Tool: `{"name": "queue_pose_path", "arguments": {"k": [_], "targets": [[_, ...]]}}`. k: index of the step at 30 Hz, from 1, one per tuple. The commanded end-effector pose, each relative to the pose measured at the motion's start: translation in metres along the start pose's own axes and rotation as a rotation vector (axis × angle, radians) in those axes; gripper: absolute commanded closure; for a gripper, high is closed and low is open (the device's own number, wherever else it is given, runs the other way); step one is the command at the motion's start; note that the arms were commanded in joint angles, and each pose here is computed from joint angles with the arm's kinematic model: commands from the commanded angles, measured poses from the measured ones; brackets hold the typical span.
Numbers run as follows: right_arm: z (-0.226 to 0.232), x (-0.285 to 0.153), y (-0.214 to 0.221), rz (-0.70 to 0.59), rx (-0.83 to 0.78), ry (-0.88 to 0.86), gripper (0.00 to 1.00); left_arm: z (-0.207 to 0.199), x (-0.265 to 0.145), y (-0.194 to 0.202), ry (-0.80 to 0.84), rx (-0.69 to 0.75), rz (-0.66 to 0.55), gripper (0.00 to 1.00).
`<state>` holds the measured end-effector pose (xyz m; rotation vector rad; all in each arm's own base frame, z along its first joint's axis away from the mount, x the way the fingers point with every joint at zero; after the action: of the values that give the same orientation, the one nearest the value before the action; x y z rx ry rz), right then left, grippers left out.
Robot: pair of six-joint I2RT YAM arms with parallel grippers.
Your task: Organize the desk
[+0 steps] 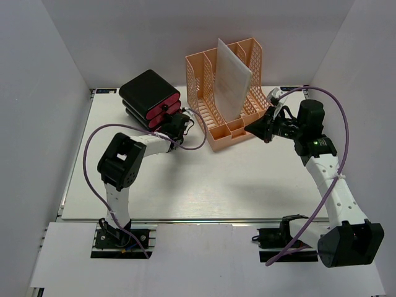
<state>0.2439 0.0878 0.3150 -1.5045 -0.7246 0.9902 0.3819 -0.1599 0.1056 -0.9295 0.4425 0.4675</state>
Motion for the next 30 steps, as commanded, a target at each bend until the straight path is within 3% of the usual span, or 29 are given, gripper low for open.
{"name": "queue_pose_path", "arguments": {"k": [1, 16, 19, 20, 23, 25, 26, 27, 28, 29, 30], "targets": [[-0.002, -0.001, -0.004, -0.027, -0.015, -0.008, 1.0, 0.007, 0.006, -0.005, -0.064, 0.002, -0.018, 0.44], [-0.008, -0.012, -0.003, -0.04, 0.007, 0.009, 1.0, 0.008, 0.013, -0.004, -0.069, 0.012, -0.002, 0.4], [-0.009, -0.014, -0.004, -0.04, -0.004, 0.018, 1.0, 0.006, -0.001, -0.01, 0.008, -0.003, -0.028, 0.58], [-0.01, -0.015, -0.001, -0.033, 0.002, 0.025, 1.0, 0.007, -0.006, -0.005, 0.029, -0.003, -0.025, 0.68], [-0.011, -0.016, -0.003, -0.028, -0.023, 0.052, 0.98, 0.006, -0.037, -0.01, 0.189, -0.057, -0.063, 0.74], [-0.014, -0.016, -0.001, -0.003, -0.013, 0.066, 0.79, 0.017, -0.066, -0.024, 0.28, -0.169, -0.134, 0.69], [-0.016, -0.015, 0.0, 0.011, -0.006, 0.073, 0.52, 0.015, -0.078, -0.024, 0.398, -0.183, -0.139, 0.63], [-0.017, -0.017, 0.0, 0.039, 0.016, 0.098, 0.41, 0.017, -0.087, -0.021, 0.45, -0.238, -0.136, 0.41], [-0.02, -0.017, 0.001, 0.066, 0.01, 0.113, 0.26, 0.028, -0.11, -0.027, 0.512, -0.263, -0.177, 0.32], [-0.021, -0.019, 0.0, 0.085, 0.018, 0.14, 0.11, 0.03, -0.119, -0.022, 0.569, -0.315, -0.172, 0.04], [-0.023, -0.024, 0.001, 0.114, 0.056, 0.242, 0.11, 0.042, -0.142, -0.025, 0.597, -0.359, -0.235, 0.02]]}}
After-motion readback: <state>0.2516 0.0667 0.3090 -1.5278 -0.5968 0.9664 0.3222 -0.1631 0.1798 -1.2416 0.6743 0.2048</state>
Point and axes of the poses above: each gripper's point midway between its finger pads, its own x axis out along the fingers, its own z axis along the line the jaws close on, y = z × x, the point moved 10 cm from there along -x, back along the fingers, and after that the axes turned 8 degrees about -x, right-handed, at the moved point
